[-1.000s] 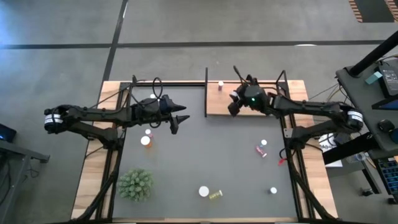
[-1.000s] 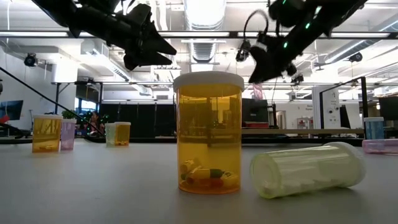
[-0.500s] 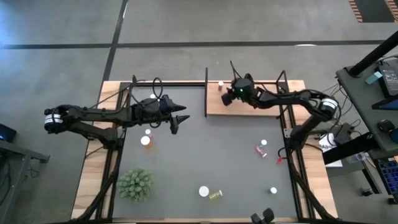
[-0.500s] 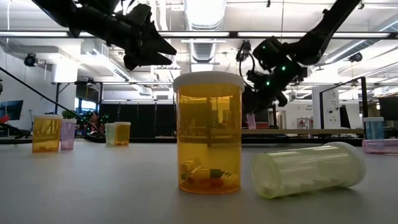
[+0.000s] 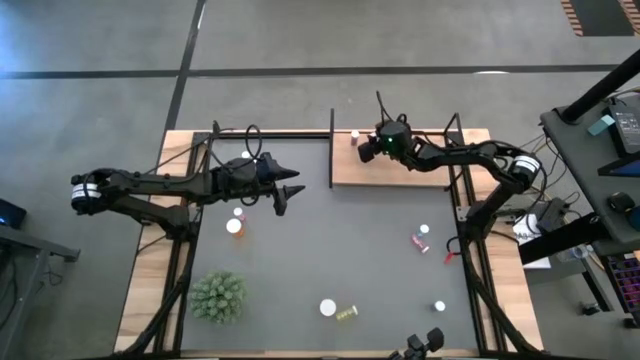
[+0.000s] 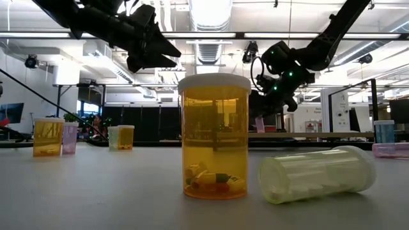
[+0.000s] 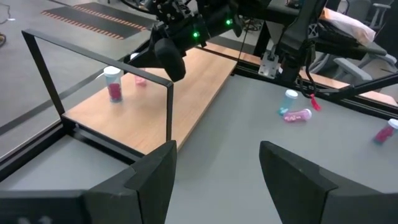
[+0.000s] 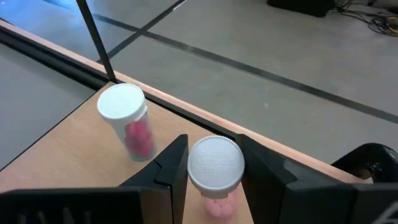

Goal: Pick and place medicine bottles onto shelf by color
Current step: Put the middle pink pill bottle on the shelf

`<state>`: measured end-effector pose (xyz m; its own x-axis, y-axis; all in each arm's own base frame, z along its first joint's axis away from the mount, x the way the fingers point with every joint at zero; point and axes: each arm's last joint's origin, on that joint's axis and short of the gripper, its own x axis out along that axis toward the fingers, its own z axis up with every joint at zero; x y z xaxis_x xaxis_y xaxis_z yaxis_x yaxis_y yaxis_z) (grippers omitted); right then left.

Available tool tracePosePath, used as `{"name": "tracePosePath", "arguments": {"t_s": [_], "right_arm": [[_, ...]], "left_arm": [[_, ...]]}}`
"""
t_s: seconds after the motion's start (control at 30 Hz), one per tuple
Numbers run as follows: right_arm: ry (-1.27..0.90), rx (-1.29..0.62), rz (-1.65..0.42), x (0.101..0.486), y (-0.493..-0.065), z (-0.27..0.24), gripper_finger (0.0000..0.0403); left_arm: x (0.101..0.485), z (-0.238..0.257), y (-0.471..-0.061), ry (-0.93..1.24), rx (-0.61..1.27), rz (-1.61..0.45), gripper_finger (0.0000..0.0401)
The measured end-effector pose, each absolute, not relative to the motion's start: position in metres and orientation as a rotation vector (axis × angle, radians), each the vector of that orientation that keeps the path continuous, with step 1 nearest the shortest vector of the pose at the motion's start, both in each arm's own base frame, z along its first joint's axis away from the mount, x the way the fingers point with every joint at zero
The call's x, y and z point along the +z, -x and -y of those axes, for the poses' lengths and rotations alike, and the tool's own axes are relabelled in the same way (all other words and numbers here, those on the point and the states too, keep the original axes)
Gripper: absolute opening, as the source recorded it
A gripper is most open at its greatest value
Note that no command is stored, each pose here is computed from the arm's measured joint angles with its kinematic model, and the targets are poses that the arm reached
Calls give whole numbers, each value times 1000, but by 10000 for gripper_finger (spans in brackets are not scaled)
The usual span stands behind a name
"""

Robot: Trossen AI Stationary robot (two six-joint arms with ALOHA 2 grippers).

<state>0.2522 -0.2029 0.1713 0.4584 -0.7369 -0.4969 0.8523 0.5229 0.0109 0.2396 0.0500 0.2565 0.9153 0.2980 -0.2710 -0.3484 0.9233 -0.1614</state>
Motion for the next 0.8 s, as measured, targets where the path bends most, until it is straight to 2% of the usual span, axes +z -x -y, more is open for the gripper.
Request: {"name": "tracePosePath", "arguments": {"t_s": [0.27, 0.8], "right_arm": [[-285, -995, -466, 171, -252, 203, 126], [-281, -995, -468, 171, -252, 203, 125]], "left_arm": [[258, -50, -240, 209, 335, -242, 214], [258, -50, -240, 209, 335, -241, 214]]}}
